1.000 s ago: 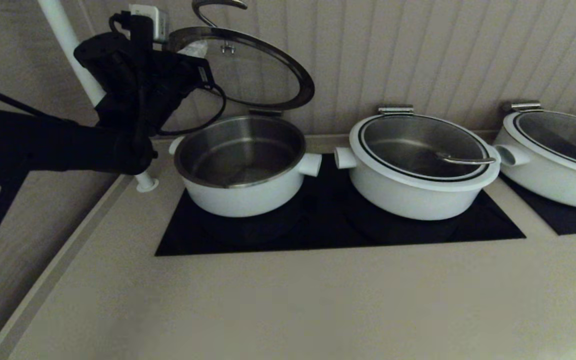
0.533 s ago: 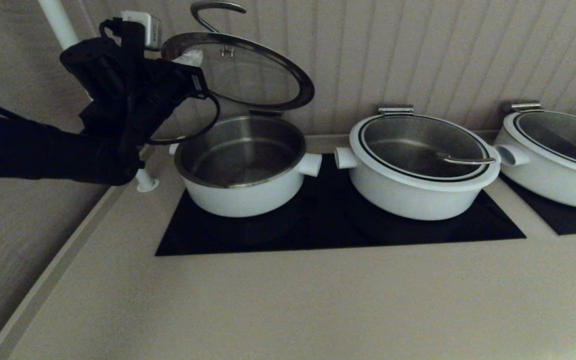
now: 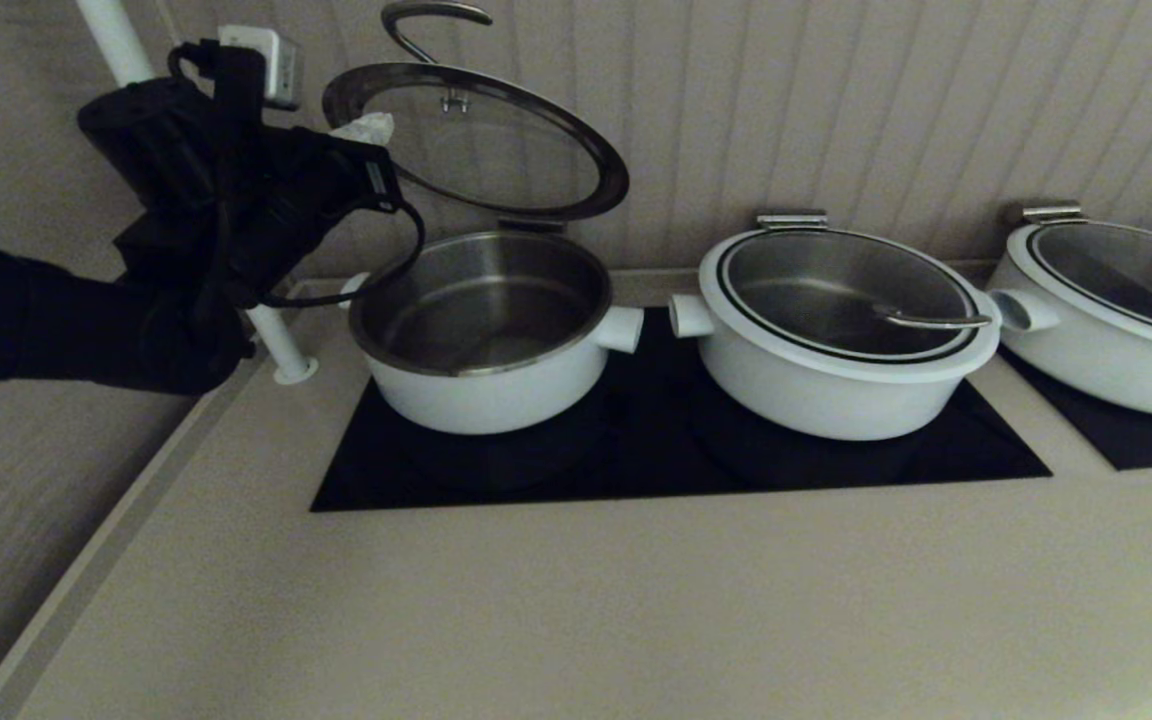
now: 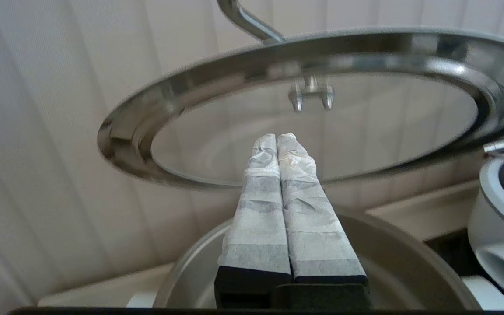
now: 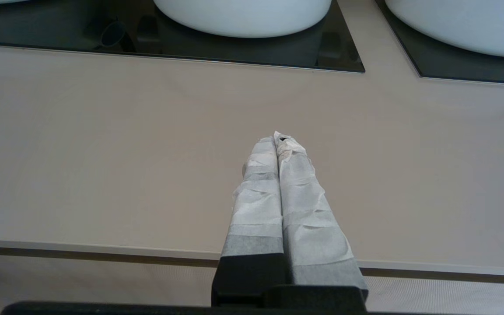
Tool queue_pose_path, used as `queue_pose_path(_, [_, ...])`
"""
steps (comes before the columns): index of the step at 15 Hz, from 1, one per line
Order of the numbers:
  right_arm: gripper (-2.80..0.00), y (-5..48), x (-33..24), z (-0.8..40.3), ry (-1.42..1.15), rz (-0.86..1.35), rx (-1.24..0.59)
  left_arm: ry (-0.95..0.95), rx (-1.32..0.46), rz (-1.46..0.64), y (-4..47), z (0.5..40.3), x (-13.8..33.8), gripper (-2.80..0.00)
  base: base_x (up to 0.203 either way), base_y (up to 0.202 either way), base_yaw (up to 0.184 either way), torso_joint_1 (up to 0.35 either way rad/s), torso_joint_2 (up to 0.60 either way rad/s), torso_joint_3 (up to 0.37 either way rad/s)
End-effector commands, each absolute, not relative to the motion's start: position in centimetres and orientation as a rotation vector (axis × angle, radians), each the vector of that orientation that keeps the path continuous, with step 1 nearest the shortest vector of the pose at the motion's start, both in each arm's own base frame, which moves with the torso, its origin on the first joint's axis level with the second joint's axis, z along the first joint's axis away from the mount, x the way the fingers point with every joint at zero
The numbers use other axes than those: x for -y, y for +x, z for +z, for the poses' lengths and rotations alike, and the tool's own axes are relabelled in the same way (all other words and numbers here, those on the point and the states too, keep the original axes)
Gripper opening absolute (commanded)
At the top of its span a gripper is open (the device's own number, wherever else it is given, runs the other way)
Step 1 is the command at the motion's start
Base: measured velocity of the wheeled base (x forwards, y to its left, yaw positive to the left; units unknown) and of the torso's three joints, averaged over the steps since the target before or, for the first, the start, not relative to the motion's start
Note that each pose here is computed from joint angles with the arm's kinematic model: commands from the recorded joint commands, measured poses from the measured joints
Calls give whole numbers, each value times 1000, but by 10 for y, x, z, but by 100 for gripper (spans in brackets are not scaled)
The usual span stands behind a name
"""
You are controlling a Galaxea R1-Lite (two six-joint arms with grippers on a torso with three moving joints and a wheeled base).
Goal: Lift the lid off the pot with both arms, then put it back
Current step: Open the pot lid completely
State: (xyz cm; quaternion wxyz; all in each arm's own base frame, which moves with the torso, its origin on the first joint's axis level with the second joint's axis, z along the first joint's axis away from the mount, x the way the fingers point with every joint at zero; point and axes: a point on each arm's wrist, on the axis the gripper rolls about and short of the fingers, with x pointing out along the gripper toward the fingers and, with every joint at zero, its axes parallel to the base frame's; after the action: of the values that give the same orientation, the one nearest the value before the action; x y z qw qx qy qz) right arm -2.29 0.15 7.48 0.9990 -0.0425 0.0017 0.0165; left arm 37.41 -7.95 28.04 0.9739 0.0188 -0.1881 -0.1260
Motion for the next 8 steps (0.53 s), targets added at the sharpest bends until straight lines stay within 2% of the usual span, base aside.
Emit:
queue_pose_path(1, [-280, -23, -2, 75, -86, 34, -5, 40, 382, -255, 362, 284, 77, -280, 0, 0, 0, 0, 0, 0])
queue_pose_path(8, [-280, -23, -2, 75, -86, 34, -5, 36, 391, -244, 323, 278, 69, -280, 0, 0, 0, 0, 0, 0])
